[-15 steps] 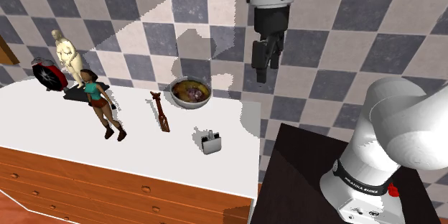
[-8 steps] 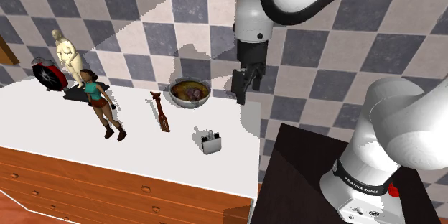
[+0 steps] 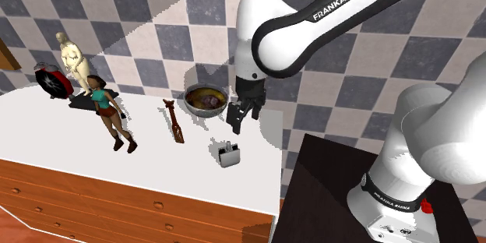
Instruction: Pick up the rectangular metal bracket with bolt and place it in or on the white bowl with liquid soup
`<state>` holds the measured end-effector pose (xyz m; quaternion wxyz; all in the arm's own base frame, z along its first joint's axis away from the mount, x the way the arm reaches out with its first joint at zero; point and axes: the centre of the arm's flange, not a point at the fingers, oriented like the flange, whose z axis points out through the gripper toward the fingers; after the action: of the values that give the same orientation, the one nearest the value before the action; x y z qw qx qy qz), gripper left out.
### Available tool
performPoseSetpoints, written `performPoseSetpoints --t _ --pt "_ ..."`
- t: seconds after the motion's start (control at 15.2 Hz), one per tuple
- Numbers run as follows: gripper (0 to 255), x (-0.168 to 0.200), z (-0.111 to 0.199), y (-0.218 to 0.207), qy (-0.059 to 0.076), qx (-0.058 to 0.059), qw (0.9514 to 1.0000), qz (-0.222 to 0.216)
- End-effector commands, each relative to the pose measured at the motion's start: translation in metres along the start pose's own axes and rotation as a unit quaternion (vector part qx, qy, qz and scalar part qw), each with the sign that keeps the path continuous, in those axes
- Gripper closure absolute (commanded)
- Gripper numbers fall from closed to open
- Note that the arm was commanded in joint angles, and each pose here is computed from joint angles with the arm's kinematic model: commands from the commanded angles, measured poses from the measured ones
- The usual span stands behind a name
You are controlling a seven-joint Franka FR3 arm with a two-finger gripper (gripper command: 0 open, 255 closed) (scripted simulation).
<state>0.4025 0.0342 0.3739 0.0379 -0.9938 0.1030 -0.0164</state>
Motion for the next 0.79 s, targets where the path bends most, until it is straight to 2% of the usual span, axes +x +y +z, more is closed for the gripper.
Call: performPoseSetpoints --t 0.0,0.2,0.73 --pt "0 0.014 0.022 -0.007 0.011 0.006 0.9999 0.007" --pt "0 0.029 0.047 -0.012 0.022 0.012 0.9996 0.014" --pt "0 0.031 0.087 -0.013 0.022 0.012 0.9996 0.014"
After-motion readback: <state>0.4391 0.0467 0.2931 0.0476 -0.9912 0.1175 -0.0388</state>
